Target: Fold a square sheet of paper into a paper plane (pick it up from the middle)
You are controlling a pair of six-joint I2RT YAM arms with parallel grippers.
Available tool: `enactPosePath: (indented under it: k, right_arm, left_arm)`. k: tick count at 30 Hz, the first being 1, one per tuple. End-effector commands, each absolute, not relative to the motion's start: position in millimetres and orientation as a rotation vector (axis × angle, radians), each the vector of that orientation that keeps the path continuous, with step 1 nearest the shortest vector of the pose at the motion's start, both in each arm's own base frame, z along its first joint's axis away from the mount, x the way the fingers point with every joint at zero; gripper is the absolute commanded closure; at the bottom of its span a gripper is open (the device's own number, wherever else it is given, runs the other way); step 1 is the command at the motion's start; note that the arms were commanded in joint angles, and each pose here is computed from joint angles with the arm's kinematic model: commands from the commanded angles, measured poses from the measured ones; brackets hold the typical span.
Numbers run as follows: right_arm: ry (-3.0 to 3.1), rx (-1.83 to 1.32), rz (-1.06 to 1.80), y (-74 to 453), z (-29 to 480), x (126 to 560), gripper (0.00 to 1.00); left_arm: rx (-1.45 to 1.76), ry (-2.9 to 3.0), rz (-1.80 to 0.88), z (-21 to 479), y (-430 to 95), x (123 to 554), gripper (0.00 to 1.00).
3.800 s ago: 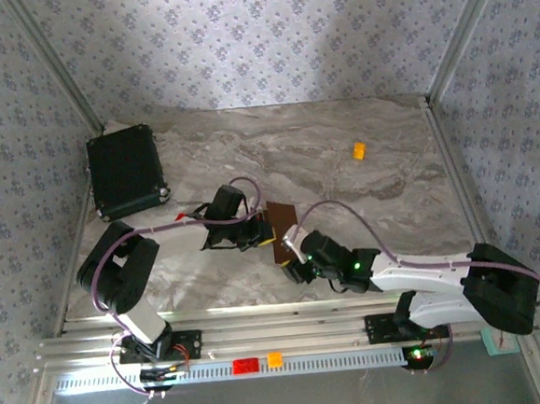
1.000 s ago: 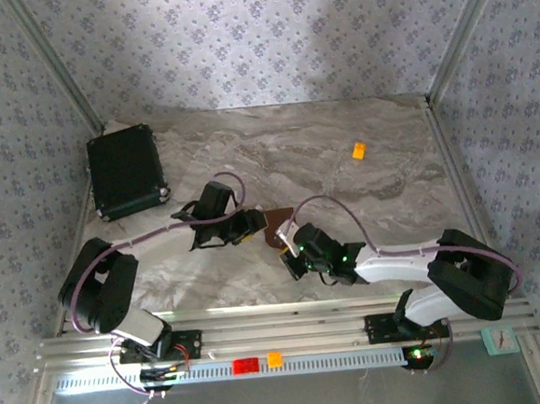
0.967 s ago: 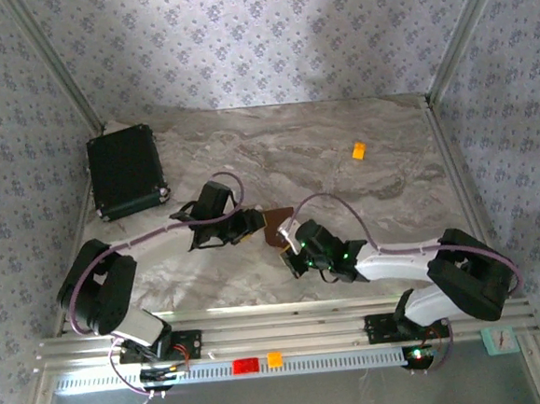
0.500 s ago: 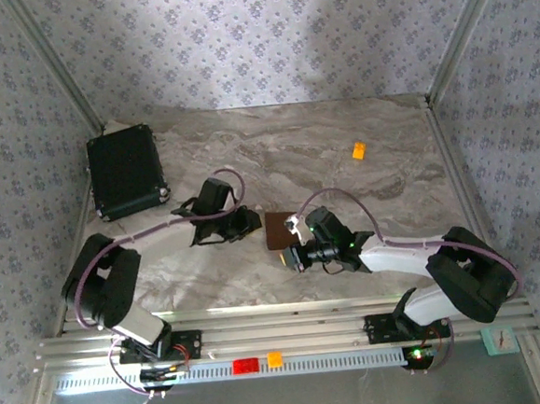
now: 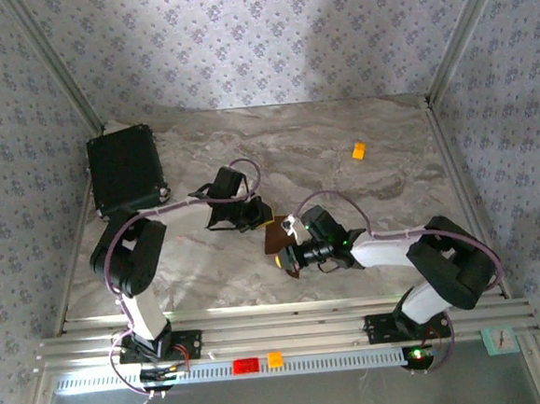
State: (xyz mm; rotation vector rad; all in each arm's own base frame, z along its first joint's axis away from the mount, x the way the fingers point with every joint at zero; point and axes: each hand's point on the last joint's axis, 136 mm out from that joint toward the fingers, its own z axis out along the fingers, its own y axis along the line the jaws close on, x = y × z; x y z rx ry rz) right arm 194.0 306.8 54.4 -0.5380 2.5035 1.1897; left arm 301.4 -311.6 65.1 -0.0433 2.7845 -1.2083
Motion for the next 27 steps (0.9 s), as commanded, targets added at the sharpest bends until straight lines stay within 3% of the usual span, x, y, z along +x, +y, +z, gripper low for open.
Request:
enactPosePath:
  k: [1,27]
  right_arm:
    - [2.513,-0.427,1.279,309.5,58.3,199.6,1.0]
    - [2.678,-0.111,1.43,277.6,39.3,216.0,1.0]
  left_arm:
    - [0.035,2.8,-1.245,64.3,-323.1,299.6,0.87]
    - [0.045,2.982,-1.102,-4.2,-316.4,278.1,0.92]
